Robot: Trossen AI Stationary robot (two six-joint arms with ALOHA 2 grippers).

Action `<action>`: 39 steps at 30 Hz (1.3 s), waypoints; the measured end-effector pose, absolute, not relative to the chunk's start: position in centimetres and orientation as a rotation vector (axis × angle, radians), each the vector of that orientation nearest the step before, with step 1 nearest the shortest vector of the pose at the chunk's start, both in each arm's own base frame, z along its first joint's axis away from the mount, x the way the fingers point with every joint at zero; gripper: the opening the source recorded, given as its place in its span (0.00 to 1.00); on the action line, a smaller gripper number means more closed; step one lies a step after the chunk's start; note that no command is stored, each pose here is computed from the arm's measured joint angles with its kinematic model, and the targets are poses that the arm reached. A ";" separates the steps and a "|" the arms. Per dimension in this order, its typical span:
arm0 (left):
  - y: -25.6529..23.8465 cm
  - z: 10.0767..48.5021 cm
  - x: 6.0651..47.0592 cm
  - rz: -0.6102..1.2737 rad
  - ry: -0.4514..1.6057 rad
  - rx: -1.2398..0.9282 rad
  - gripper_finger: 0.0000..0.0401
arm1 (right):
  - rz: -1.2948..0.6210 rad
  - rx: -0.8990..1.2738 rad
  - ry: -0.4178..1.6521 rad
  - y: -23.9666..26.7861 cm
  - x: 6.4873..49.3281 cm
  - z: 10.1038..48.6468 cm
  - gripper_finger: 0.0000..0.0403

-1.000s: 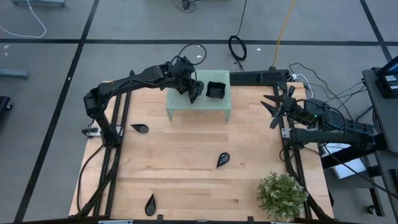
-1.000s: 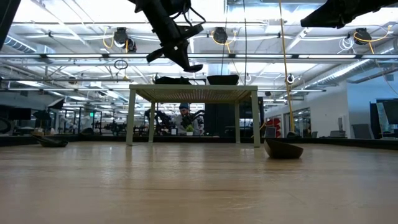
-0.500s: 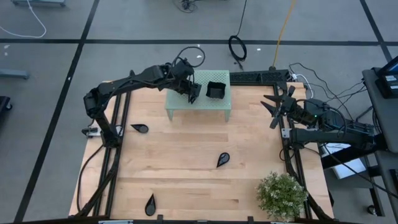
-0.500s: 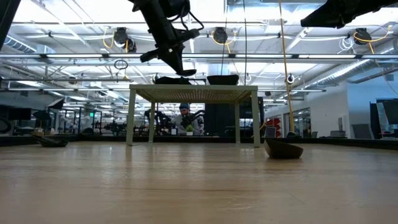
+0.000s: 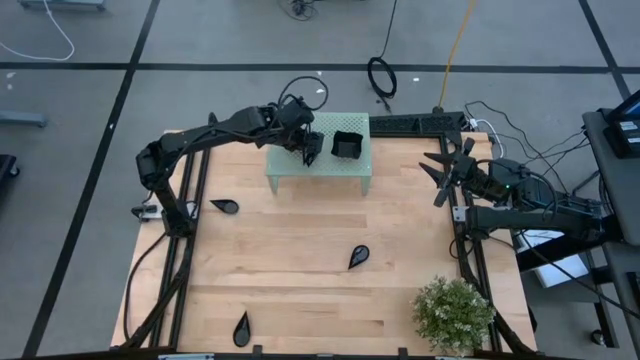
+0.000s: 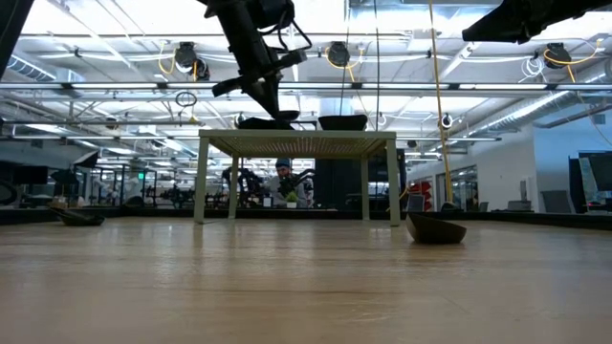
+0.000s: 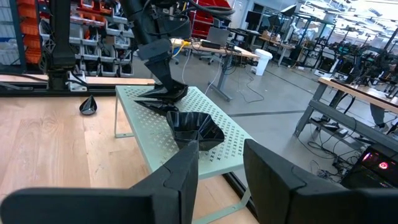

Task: Pick & Place Mini shaped plates
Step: Stack the black drop shaped plate on top of the other black drop shaped plate on the shelf

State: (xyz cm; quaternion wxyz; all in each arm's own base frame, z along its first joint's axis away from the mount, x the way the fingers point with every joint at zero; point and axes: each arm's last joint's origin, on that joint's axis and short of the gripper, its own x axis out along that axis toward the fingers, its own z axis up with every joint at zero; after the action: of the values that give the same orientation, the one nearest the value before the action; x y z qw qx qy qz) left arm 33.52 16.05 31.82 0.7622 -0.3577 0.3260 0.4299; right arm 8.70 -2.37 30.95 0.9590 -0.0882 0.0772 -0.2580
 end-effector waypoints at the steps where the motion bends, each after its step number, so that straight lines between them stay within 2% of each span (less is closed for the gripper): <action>1: 16.1 31.8 33.5 0.945 0.706 -0.779 0.02 | -0.523 -0.179 0.157 -2.4 8.7 30.9 0.29; 9: 16.1 31.8 33.5 0.968 0.689 -0.801 0.06 | -0.523 -0.179 0.157 -2.4 8.7 30.9 0.29; 17: 16.1 31.8 33.5 0.970 0.687 -0.804 0.02 | -0.523 -0.179 0.156 -2.4 8.7 30.9 0.29; 24: 16.0 31.8 33.5 0.974 0.681 -0.818 0.07 | -0.523 -0.179 0.156 -2.4 8.7 30.9 0.29; 39: 15.7 31.8 33.7 0.970 0.680 -0.823 0.06 | -0.523 -0.179 0.157 -2.4 8.7 30.9 0.29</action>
State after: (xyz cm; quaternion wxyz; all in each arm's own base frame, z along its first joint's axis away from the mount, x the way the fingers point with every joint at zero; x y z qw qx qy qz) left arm 33.69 15.67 31.81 0.7512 -0.3767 0.3111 0.4439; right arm 8.70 -2.37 30.95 0.9590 -0.0883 0.0773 -0.2578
